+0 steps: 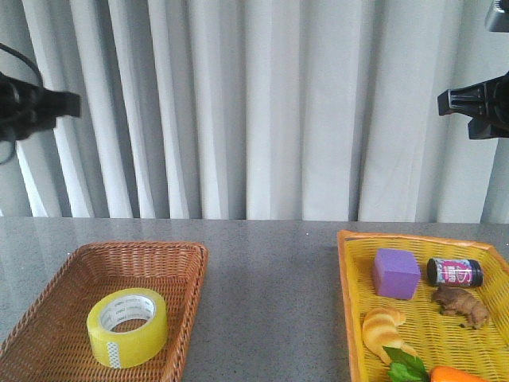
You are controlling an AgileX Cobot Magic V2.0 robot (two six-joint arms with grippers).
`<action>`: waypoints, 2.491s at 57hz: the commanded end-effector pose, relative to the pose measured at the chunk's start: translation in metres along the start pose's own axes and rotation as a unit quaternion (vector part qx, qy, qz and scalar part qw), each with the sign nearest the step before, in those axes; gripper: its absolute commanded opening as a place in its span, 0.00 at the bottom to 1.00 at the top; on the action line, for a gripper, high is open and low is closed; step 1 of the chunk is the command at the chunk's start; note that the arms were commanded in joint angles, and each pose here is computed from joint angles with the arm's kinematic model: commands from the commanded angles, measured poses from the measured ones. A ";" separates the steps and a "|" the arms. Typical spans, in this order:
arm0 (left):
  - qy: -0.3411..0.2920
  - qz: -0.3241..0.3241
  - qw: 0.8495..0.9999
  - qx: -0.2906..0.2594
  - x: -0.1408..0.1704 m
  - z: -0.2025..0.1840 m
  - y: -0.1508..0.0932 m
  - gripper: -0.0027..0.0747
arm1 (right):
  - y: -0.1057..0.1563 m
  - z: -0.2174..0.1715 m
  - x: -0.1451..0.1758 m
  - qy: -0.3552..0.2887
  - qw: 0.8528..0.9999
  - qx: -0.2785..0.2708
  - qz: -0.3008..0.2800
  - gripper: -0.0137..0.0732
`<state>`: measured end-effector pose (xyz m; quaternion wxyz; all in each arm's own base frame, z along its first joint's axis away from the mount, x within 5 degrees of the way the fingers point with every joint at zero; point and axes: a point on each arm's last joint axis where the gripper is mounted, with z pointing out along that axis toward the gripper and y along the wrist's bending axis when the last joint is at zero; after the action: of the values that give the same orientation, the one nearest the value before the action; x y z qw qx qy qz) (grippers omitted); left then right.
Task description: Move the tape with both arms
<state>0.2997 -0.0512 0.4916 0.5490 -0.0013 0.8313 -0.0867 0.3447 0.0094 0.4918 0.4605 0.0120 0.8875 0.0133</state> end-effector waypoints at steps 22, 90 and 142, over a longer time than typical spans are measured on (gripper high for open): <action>-0.096 -0.009 0.995 0.020 -0.024 -0.078 -0.003 0.03 | -0.001 -0.027 -0.013 -0.066 0.998 0.000 -0.005 0.15; -0.156 0.058 0.986 0.013 0.230 -0.143 0.042 0.03 | -0.001 -0.027 -0.013 -0.064 0.998 0.000 -0.005 0.15; -0.209 0.049 0.976 -0.043 0.357 -0.120 0.069 0.03 | -0.001 -0.027 -0.013 -0.064 0.998 0.000 -0.005 0.15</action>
<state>0.0563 -0.0023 0.1922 0.6805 0.0059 0.7322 -0.0276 0.3449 0.0094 0.4913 0.4593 0.0121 0.8881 0.0132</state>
